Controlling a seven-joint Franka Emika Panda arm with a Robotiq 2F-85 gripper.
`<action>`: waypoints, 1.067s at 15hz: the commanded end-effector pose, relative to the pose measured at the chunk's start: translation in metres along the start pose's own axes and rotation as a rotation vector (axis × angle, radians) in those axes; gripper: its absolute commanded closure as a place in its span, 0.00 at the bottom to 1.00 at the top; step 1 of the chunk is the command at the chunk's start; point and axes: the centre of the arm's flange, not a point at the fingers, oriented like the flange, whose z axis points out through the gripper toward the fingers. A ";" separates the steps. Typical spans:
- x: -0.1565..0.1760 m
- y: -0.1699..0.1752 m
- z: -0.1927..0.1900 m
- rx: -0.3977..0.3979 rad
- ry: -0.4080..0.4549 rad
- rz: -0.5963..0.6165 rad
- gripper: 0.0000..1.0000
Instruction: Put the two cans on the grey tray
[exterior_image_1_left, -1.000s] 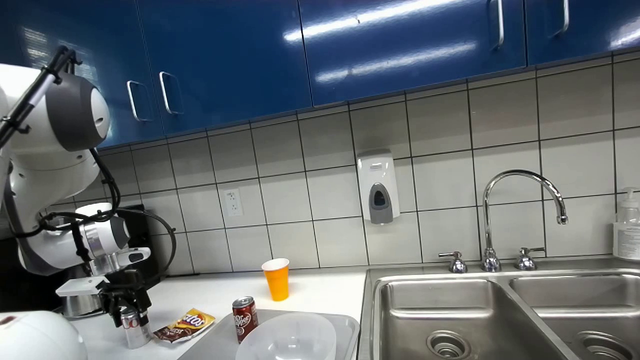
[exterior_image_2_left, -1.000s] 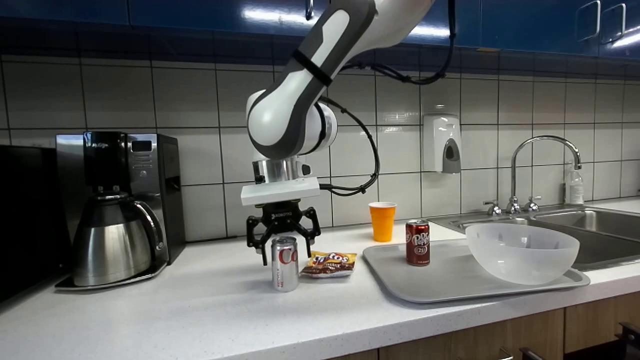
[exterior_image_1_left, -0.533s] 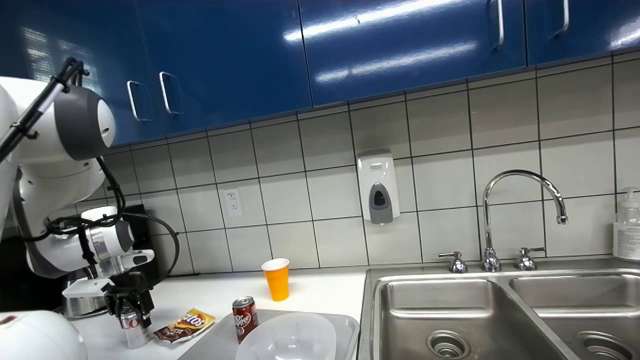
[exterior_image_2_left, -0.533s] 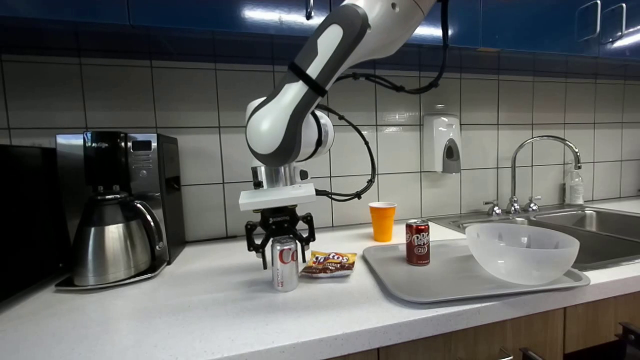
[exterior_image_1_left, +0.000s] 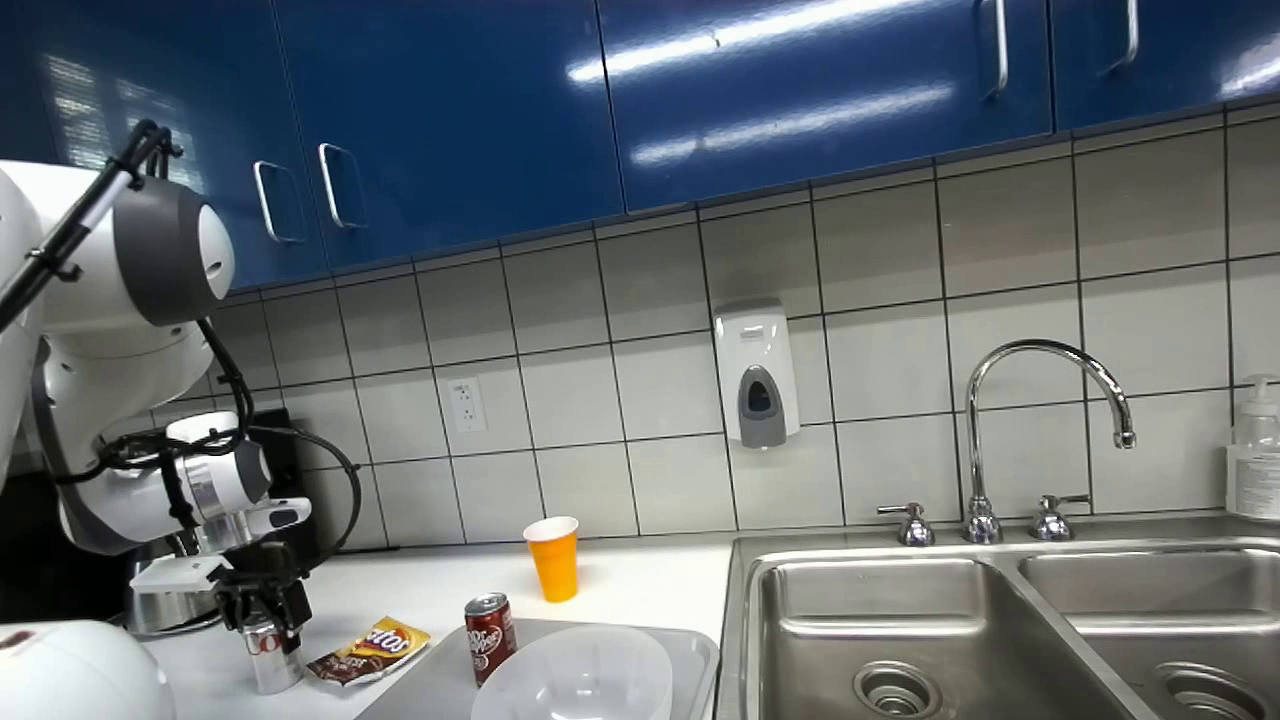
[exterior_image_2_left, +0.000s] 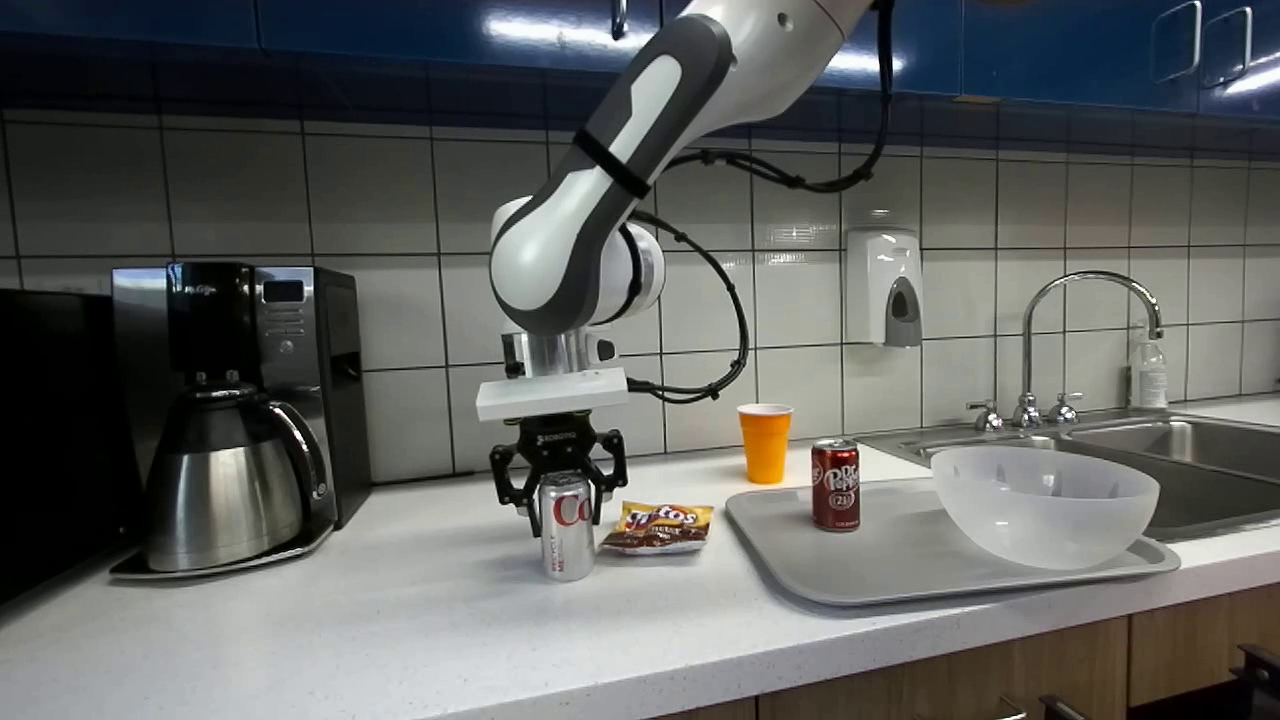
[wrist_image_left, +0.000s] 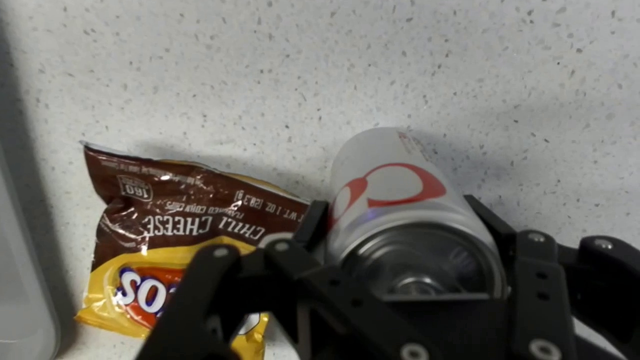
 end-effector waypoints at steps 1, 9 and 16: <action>0.004 -0.004 -0.012 0.004 0.026 -0.012 0.58; -0.001 0.013 -0.037 0.009 0.066 0.021 0.58; -0.004 0.044 -0.056 -0.002 0.099 0.079 0.58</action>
